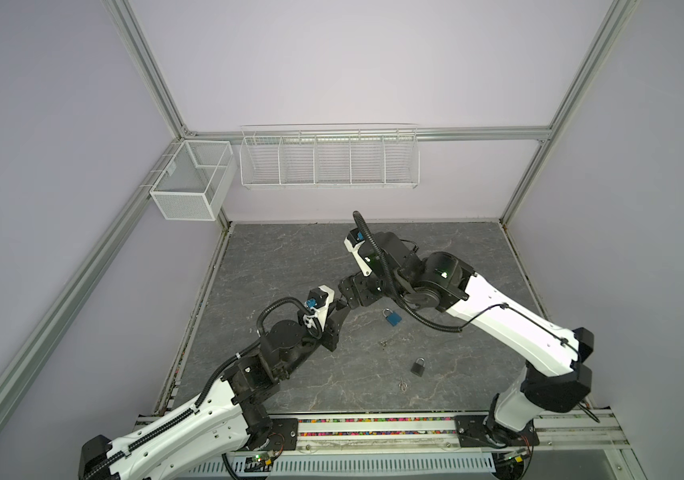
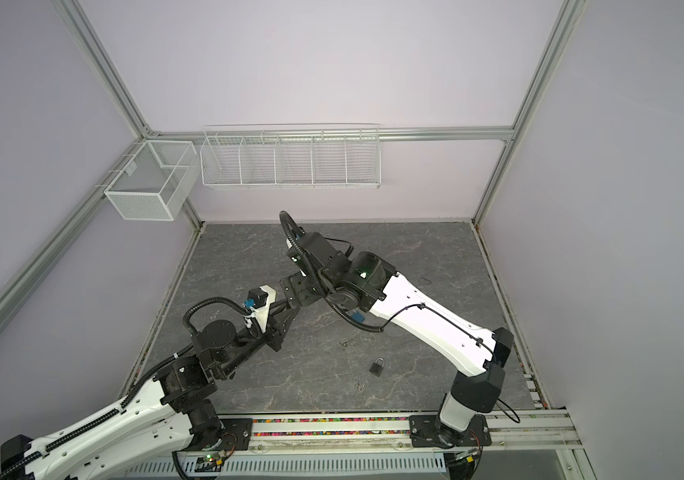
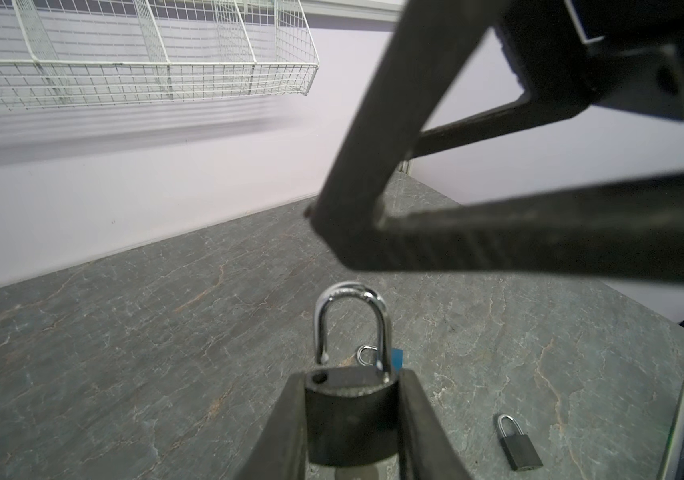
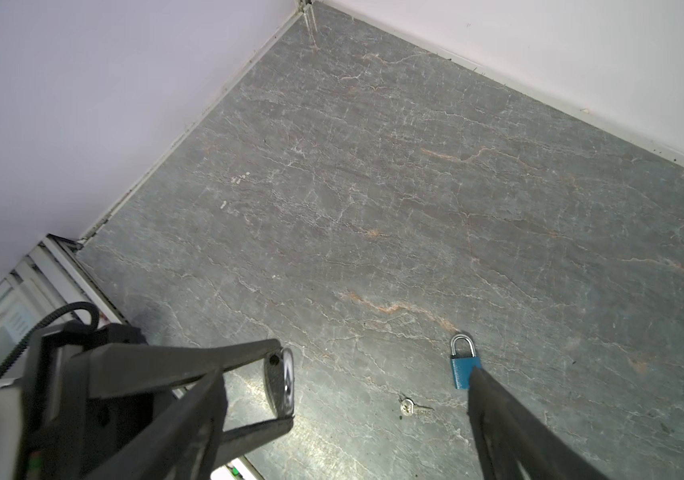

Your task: Unlock with the key

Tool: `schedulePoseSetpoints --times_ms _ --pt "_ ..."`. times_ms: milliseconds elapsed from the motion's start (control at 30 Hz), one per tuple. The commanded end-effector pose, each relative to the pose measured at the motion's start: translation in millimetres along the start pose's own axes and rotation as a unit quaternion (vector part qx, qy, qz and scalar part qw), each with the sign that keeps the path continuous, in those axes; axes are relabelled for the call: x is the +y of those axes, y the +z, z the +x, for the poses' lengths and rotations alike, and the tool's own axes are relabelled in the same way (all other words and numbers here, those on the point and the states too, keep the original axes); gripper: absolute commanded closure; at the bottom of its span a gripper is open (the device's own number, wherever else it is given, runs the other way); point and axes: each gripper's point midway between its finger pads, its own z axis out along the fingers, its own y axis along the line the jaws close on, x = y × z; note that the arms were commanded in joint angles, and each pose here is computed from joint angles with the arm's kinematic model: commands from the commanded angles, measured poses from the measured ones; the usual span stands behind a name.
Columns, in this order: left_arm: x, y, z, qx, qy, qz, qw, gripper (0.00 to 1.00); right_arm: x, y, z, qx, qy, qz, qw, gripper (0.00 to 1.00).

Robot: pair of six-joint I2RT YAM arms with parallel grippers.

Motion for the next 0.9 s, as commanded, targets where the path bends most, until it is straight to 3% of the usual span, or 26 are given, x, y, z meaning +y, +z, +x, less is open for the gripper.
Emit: schedulePoseSetpoints --times_ms 0,433,867 --pt "-5 -2 -12 -0.026 0.019 0.012 0.999 1.0 -7 4 3 0.021 -0.03 0.036 0.999 0.1" --pt "-7 -7 -9 -0.026 0.03 0.02 0.999 1.0 -18 19 1 0.046 -0.057 0.084 0.994 0.12" --pt "-6 -6 -9 -0.026 0.034 0.019 0.999 1.0 -22 19 7 0.068 -0.071 0.079 0.992 0.12"
